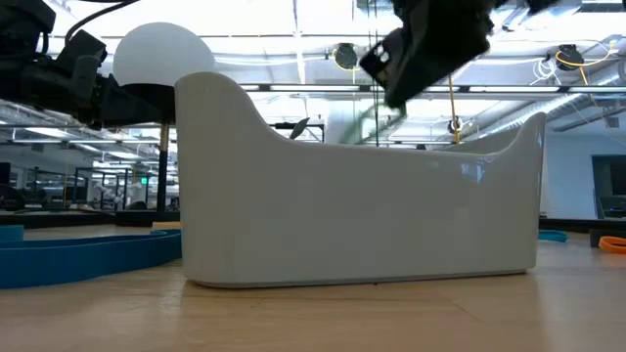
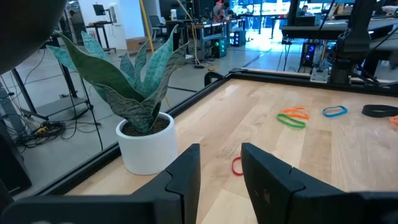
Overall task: Pick and place rubber bands into bin
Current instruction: Put the left green rubber band into the gray bin
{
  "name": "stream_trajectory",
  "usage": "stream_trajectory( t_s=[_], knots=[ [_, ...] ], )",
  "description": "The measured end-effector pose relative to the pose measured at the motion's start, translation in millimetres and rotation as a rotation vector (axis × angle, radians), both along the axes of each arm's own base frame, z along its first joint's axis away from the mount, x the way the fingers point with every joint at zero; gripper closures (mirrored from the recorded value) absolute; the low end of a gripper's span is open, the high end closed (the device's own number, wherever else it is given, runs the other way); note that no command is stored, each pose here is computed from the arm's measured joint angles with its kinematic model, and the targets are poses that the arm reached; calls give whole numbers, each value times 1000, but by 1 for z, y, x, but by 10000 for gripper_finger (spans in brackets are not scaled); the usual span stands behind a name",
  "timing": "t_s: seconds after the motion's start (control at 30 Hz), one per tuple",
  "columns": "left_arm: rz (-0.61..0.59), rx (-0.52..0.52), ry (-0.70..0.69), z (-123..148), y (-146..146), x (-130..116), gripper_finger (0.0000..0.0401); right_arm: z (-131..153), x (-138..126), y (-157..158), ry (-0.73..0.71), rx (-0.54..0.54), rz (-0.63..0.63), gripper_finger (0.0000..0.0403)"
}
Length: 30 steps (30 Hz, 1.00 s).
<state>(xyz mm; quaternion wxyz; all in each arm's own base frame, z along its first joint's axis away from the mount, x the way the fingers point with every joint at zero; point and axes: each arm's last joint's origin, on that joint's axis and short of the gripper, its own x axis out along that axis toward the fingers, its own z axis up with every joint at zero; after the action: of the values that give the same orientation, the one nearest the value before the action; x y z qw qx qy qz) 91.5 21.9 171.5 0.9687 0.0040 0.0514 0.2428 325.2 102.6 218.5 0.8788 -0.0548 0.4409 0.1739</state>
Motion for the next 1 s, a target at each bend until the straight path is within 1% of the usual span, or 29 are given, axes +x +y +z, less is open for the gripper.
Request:
stream_trajectory(
  t_s=[0.17,0.27,0.37,0.7,1.0],
  knots=[
    [0,0,0,0,0,0,277,-23,5,9,69,-13,12,403],
    [-1,0,0,0,0,0,277,-36,8,11,118,9,4,403],
    [-1,-1,0,0,0,0,277,-44,9,13,146,7,-6,403],
    [-1,-4,-2,0,0,0,277,-47,10,13,153,4,-10,402],
    [-1,-4,-1,0,0,0,277,-46,10,12,147,4,-10,382]
  ],
)
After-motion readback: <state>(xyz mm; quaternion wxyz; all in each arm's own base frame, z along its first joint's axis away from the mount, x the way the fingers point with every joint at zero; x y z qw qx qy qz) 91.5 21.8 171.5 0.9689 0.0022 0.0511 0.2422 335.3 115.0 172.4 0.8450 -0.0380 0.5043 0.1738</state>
